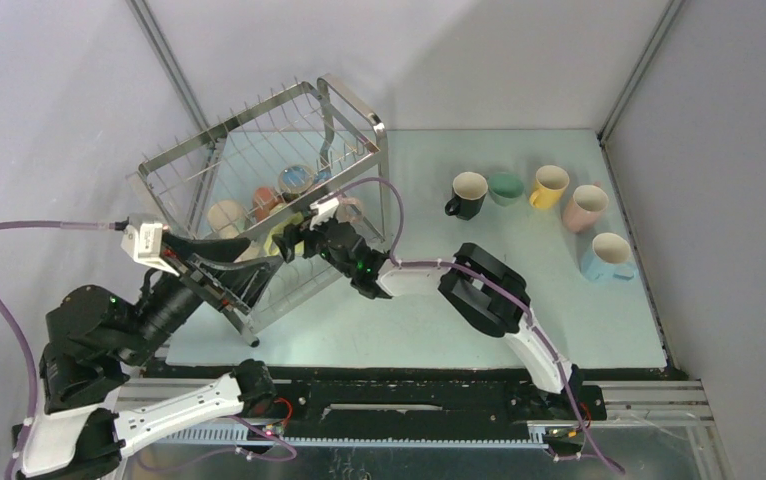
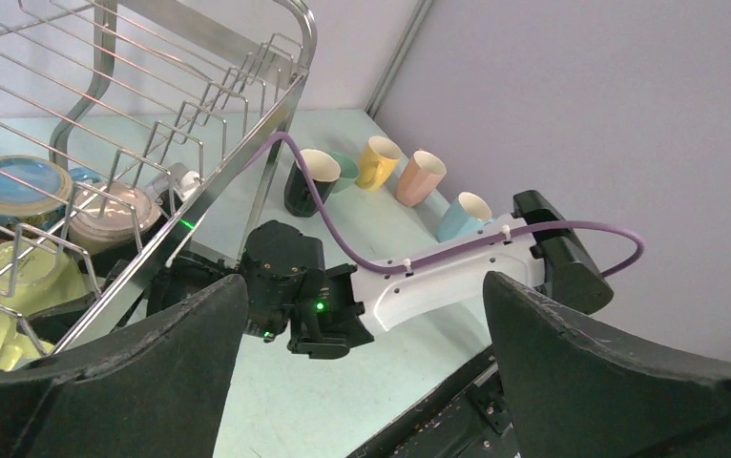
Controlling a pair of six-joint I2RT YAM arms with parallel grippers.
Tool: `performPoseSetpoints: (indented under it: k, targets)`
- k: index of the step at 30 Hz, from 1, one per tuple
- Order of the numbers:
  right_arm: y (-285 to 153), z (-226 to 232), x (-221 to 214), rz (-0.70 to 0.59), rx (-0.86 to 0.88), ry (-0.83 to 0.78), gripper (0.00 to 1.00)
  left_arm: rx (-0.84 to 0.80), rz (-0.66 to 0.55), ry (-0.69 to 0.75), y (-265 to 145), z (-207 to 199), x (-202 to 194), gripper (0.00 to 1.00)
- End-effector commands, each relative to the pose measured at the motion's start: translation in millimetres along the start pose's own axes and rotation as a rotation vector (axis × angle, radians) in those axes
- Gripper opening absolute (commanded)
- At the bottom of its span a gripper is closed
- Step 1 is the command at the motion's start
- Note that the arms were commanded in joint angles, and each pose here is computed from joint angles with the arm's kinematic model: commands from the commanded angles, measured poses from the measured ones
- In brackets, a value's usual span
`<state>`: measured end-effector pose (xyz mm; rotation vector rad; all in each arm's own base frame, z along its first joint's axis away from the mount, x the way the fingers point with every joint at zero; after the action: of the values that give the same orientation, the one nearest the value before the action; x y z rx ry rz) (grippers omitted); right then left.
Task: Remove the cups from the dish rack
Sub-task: Unload the cup from the dish rack.
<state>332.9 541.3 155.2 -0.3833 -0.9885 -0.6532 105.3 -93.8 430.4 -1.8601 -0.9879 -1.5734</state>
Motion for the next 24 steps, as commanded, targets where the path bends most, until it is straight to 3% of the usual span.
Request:
performPoseSetpoints:
  k: [1,24]
  targets:
    - [16.1,13.0,18.0,-0.065,0.018,-0.058,0.98,-0.029,-0.022,0.013,-9.6,-1.5,13.5,1.0]
    - [38.1,-5.4,5.1,-0.018,-0.055,-0.051,1.0,-0.041,-0.01,0.018,-11.6,-2.6,11.7,1.0]
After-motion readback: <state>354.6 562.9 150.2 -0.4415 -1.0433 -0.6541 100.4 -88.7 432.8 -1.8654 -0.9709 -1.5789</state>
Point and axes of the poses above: each gripper's point midway between its finger pads, its own y axis out along the fingers, its own z axis along the line the jaws close on, x = y × z, the point moved 2 cm from there along -y, back along the fingers, and after that the axes turned 13 degrees about y, right-handed, at the moved point
